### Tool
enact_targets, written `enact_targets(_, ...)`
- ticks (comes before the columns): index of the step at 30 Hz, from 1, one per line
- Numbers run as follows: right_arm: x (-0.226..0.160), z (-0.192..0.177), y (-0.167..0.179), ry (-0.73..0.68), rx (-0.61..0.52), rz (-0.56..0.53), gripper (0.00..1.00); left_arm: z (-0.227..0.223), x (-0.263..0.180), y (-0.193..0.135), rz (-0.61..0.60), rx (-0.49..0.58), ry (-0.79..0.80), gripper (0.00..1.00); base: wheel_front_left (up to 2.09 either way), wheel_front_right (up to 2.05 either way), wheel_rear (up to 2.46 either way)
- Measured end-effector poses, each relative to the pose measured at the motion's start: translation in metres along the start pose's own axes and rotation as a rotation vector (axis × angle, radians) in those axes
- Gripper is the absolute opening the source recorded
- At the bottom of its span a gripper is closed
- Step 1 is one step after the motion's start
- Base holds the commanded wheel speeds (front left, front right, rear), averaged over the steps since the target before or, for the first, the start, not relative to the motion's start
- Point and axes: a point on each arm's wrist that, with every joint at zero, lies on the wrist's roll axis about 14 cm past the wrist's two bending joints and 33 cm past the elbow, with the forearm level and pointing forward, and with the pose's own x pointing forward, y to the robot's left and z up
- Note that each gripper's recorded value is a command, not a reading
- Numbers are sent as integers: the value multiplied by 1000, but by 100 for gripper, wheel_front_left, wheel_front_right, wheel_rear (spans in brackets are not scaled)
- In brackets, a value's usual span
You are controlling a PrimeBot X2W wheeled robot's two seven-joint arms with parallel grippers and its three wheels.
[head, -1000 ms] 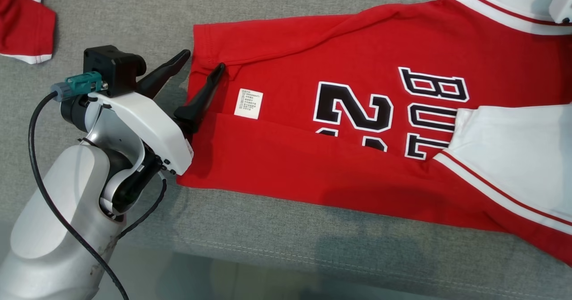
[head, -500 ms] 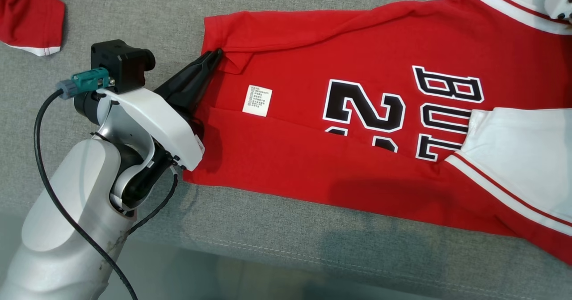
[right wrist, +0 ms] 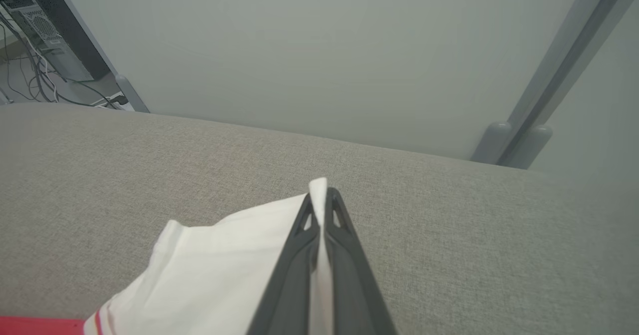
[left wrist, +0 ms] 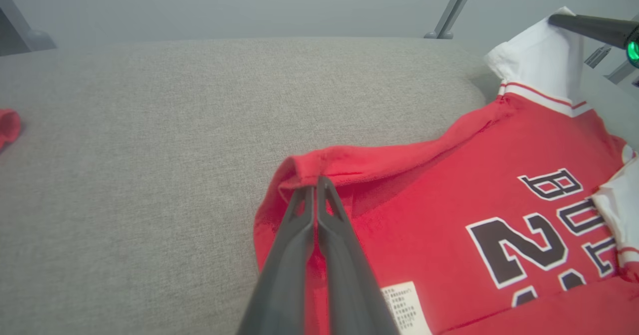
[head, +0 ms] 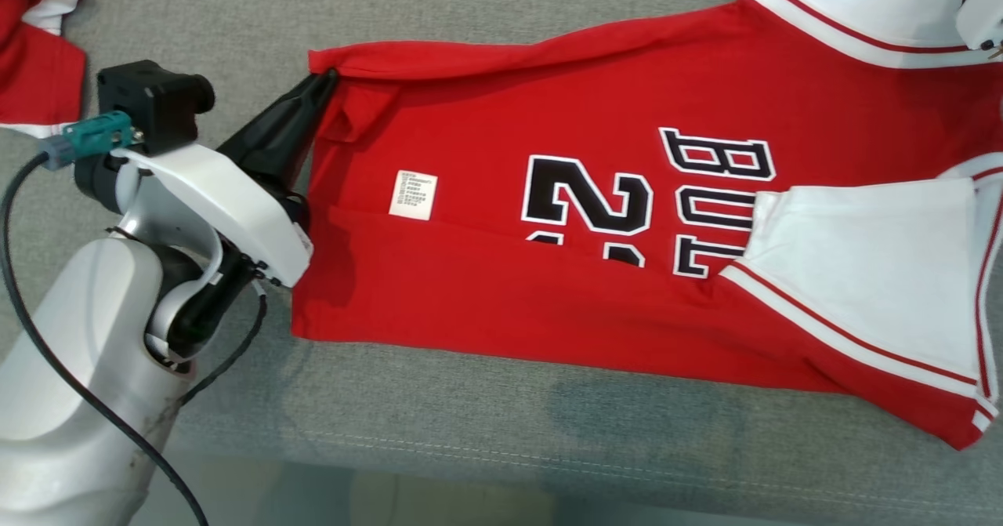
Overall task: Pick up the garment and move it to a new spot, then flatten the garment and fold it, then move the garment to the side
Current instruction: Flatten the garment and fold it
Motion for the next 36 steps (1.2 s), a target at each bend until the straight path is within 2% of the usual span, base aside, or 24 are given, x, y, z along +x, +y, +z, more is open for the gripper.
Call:
enact_targets(4, -15, 17, -5, -67, 10, 2, 0, 5, 5, 4, 2, -21, 11, 0, 0, 0, 0)
enact_targets(9, -34, 33, -7, -130, 4, 19, 0, 39, 14, 1, -19, -17, -53, 0, 0, 0, 0)
enact_targets(14, -53, 30, 2, -143, -12, 66, 0, 51, 11, -4, -33, -62, -97, 0, 0, 0, 0)
enact_targets(15, -59, 26, 6, -143, -19, 85, 0, 48, 9, -6, -37, -80, -96, 0, 0, 0, 0)
enact_targets(16, -72, 17, 7, -147, -16, 100, 0, 33, 1, -11, -43, -152, -88, 0, 0, 0, 0)
enact_targets(18, -80, 12, 8, -147, -13, 109, 0, 20, -3, -12, -36, -185, -69, 0, 0, 0, 0)
enact_targets(19, -94, 2, 11, -151, 18, 124, 0, -1, -14, -12, -13, -242, -41, 0, 0, 0, 0)
enact_targets(21, -108, -9, 16, -146, 51, 139, 0, -14, -23, -8, 11, -285, -24, 0, 0, 0, 0)
enact_targets(29, -161, -45, 37, -112, 204, 170, 0, -13, -38, -7, 39, -345, -60, 0, 0, 0, 0)
enact_targets(36, -203, -62, 44, -109, 297, 133, 0, -32, -47, -13, 57, -401, -20, 0, 0, 0, 0)
